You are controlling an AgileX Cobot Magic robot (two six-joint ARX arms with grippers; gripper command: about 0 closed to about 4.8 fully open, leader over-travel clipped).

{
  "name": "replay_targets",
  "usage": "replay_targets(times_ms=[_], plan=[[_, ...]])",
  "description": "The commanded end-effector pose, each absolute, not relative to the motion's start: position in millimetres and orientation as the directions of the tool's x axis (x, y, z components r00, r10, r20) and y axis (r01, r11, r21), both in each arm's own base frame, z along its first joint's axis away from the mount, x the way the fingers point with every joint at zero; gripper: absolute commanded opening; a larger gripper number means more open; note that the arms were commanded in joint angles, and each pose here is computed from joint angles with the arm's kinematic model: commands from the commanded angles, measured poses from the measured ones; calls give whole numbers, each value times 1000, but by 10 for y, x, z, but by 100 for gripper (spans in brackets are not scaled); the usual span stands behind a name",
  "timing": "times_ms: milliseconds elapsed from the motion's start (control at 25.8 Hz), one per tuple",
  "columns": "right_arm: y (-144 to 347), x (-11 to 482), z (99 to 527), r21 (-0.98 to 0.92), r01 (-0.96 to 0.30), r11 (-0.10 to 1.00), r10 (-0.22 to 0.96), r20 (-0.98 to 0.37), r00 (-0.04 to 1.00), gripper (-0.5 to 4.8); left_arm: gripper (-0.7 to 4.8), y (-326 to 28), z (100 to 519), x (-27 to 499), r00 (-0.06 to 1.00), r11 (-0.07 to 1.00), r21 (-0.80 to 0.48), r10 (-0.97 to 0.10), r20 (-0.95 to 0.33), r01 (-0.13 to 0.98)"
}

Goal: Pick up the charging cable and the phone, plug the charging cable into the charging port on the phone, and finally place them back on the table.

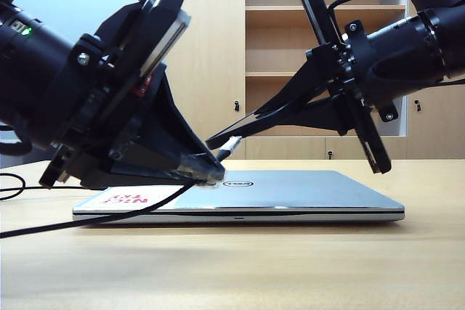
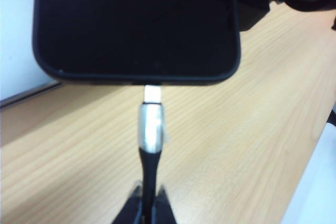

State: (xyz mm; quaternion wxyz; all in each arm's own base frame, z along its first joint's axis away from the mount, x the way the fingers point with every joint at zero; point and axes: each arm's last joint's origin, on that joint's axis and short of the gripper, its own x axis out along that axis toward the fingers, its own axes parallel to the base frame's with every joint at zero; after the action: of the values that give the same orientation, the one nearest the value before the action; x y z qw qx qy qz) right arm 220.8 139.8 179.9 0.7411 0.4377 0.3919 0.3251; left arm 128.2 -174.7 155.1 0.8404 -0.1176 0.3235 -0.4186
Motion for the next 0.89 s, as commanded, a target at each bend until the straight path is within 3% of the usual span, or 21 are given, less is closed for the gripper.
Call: replay_targets(times_ms=[39,892], plan=[[1404,2218,1867,897,-205,392,836,-254,486,-5,-6,-1757,1585,1294,448,615,-471,-786,-425,632],[1399,2215,1867,885,-250,392,855,-250,455,-6,-6,-1755,1579,1293,447,618,-471,-784,-431,630]])
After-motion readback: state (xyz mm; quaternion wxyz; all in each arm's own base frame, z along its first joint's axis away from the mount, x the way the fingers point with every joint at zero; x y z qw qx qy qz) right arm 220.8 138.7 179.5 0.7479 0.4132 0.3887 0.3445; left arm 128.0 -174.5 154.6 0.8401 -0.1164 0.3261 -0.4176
